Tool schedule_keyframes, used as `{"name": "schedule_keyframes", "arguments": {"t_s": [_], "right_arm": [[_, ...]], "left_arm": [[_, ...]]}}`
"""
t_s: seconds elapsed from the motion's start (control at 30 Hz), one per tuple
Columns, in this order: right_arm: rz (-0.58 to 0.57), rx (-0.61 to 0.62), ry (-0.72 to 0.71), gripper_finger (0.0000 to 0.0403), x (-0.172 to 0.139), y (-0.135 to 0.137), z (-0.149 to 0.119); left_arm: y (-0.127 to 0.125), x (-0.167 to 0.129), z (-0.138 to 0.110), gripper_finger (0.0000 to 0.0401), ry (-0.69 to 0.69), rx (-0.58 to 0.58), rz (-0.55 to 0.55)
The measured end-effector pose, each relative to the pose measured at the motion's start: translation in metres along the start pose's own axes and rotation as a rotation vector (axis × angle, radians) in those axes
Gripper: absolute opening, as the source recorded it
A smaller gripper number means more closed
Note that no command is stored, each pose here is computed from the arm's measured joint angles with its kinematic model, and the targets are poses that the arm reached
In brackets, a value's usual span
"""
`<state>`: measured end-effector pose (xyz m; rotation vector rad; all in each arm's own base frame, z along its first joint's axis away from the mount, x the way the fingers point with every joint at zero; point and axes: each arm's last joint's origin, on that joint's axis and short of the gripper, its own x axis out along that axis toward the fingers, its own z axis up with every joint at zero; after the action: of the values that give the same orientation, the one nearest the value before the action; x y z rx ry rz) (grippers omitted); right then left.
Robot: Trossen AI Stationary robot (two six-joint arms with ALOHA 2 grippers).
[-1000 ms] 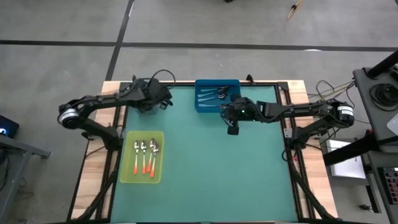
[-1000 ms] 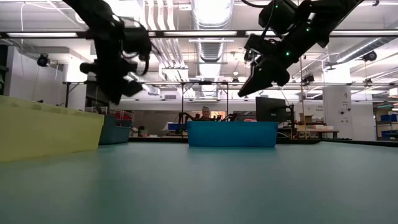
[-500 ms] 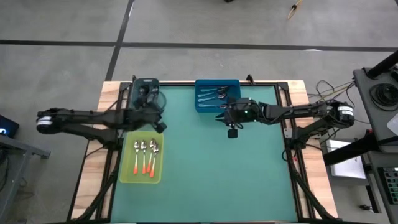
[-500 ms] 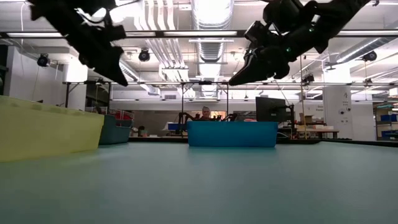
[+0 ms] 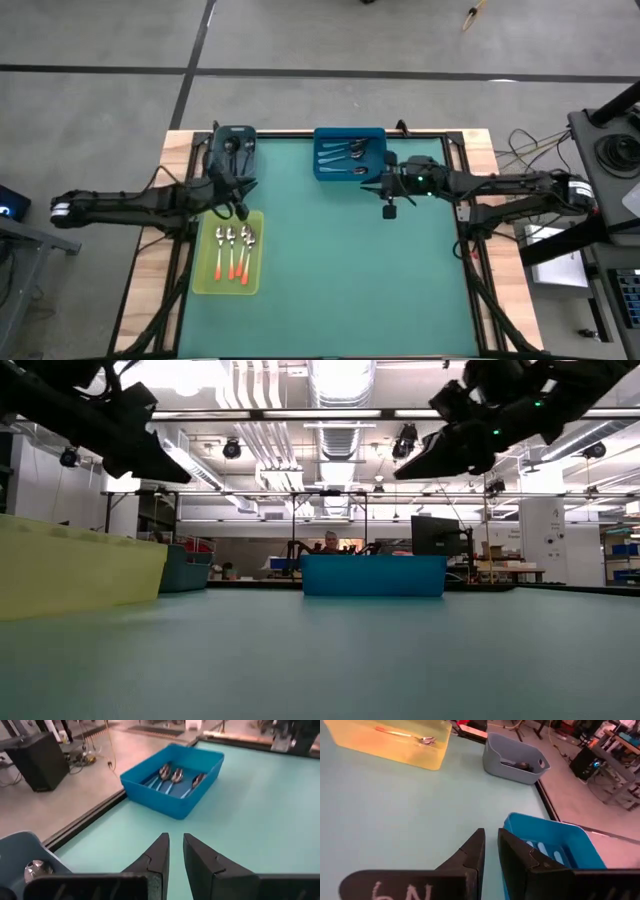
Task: Sort silverware by color (type)
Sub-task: Return to Home Position
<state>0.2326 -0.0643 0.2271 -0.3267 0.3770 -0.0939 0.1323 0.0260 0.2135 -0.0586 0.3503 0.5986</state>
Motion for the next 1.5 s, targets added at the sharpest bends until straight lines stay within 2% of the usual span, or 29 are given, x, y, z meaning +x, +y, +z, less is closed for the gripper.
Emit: {"name": "schedule_keyframes", "arguments": {"t_s": [0.1, 0.33, 0.47, 0.63, 1.13, 1.5], "right_arm": [[-0.010, -0.002, -0.026, 0.0043, -0.012, 0.002, -0.002], [-0.025, -0.011, -0.121, 0.0043, -0.041, 0.006, -0.001], [-0.041, -0.012, -0.162, 0.0043, -0.053, 0.008, -0.002], [-0.063, -0.014, -0.188, 0.0043, -0.064, 0.010, -0.007], [-0.165, 0.009, -0.230, 0.0043, -0.088, 0.010, -0.030], [-0.203, 0.020, -0.222, 0.0043, -0.093, 0.009, -0.041]], "left_arm": [[0.002, -0.005, -0.002, 0.0038, -0.030, -0.017, -0.036], [0.000, -0.017, 0.005, 0.0038, -0.137, -0.018, -0.280], [0.002, -0.022, 0.003, 0.0038, -0.171, -0.008, -0.323], [0.002, -0.023, -0.011, 0.0038, -0.182, -0.020, -0.393], [0.011, -0.036, -0.035, 0.0038, -0.316, -0.084, -0.465], [0.009, -0.030, -0.045, 0.0038, -0.286, -0.083, -0.466]]}}
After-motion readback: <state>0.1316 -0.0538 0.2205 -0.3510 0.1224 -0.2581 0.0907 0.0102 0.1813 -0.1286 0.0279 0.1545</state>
